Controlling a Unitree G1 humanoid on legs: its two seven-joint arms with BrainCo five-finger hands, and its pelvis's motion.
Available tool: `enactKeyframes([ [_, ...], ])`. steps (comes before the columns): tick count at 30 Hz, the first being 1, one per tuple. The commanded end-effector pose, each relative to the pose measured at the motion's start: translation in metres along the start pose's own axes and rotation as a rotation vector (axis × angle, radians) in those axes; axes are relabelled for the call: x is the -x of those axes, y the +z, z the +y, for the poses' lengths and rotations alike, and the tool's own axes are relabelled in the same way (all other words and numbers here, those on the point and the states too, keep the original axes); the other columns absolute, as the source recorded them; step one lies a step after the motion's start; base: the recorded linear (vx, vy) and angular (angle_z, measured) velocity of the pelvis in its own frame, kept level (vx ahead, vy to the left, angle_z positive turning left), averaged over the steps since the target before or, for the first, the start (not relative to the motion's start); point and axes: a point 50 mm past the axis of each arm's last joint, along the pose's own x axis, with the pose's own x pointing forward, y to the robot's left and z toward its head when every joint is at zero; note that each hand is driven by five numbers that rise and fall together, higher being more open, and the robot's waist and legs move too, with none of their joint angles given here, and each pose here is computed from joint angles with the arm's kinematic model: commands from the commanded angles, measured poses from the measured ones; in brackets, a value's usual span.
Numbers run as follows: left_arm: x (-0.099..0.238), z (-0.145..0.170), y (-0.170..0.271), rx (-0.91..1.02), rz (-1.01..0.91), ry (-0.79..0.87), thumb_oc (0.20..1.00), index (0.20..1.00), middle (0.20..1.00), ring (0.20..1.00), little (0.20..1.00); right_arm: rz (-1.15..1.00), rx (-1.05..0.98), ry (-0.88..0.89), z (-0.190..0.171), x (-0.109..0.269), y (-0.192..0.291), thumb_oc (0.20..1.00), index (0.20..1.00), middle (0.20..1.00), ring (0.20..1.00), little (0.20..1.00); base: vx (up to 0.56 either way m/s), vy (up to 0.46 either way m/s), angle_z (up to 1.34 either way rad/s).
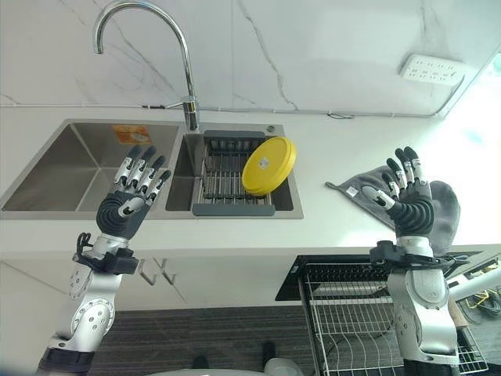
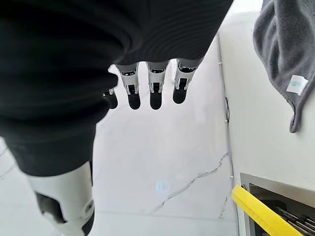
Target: Place the dishes in the dishwasher.
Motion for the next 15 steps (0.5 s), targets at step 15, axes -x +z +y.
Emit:
enactKeyframes([
  [15,0.006,0.000,0.020,-0.063,-0.117,-0.073,1.000,1.000,1.000,1.000,1.000,-0.161,-0.035,0.198,0.006,-0.002,0.026,1.000,1.000,1.000,1.000,1.000,0.14,0.131,0.17],
])
